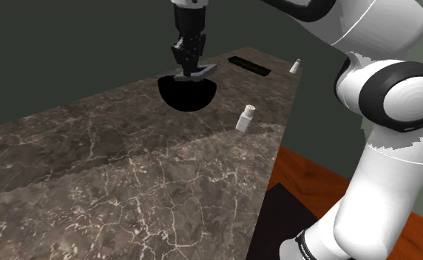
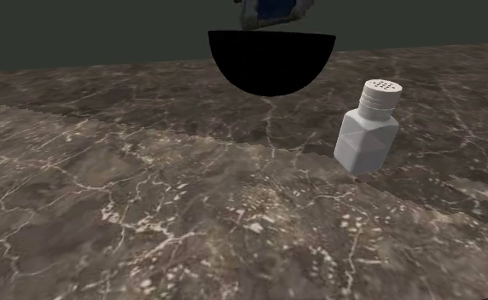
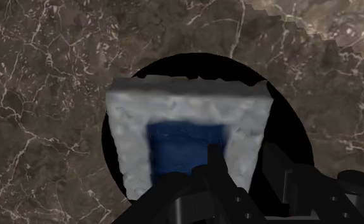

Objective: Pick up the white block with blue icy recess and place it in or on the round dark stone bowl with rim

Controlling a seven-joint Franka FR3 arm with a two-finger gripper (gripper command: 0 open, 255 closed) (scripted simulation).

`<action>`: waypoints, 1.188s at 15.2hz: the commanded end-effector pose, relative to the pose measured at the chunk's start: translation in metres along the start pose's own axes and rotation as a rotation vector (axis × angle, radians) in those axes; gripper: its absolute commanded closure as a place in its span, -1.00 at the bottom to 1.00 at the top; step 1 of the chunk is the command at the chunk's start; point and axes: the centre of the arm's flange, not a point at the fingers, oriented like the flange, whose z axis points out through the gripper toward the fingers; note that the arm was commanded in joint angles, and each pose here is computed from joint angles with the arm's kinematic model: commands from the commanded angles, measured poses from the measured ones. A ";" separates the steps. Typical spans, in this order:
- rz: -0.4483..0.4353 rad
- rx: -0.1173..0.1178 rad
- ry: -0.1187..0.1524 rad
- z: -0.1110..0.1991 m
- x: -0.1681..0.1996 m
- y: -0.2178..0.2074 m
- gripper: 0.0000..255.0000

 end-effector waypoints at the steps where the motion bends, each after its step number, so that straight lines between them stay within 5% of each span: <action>1: 0.000 0.000 0.000 0.011 0.001 -0.002 1.00; 5: 0.000 0.000 0.000 0.035 0.004 -0.007 1.00; 13: 0.000 0.000 0.000 0.035 0.004 -0.007 1.00; 14: 0.000 0.000 0.000 0.035 0.004 -0.007 -1.00; 18: 0.000 0.000 0.000 0.035 0.004 -0.007 -1.00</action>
